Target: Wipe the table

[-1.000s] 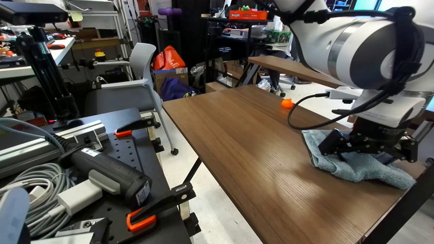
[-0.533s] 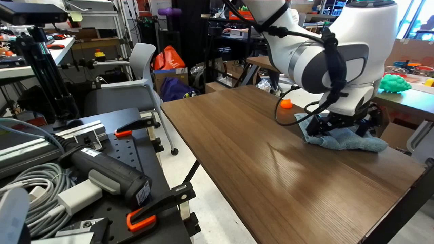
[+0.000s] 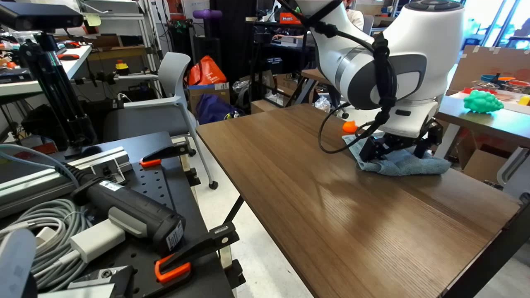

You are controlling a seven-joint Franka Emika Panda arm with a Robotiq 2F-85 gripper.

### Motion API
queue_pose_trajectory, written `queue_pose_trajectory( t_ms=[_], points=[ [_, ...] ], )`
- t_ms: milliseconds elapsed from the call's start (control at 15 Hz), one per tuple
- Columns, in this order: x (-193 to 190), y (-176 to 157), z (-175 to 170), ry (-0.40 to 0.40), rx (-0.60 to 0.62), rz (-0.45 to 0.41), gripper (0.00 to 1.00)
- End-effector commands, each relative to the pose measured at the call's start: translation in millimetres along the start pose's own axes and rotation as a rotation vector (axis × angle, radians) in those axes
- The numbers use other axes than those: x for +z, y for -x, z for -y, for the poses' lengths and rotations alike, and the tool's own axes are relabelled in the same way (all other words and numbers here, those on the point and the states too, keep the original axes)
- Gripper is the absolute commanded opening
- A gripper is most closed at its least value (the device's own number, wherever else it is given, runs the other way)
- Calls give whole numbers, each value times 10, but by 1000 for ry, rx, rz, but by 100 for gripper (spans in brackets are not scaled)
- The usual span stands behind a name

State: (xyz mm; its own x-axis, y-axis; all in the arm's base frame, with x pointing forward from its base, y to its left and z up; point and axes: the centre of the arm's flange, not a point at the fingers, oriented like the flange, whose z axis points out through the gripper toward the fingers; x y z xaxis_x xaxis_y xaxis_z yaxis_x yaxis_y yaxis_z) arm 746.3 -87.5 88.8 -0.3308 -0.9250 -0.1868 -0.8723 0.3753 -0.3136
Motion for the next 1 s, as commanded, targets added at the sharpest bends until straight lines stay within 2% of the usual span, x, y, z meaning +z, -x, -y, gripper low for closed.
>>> queue_pose_trajectory(
  t_ms=[0,400,533,667,933],
  points=[
    [-328,-278,-341,97,-77,-10,100],
    [-779,-725,-603,258,-292,-57,100],
    [-876,-755,-679,319,-364,-65,100],
    [-877,-671,-768,400,-425,-79,100],
    [-583,-288,-1035,565,-544,-134,100]
  ],
)
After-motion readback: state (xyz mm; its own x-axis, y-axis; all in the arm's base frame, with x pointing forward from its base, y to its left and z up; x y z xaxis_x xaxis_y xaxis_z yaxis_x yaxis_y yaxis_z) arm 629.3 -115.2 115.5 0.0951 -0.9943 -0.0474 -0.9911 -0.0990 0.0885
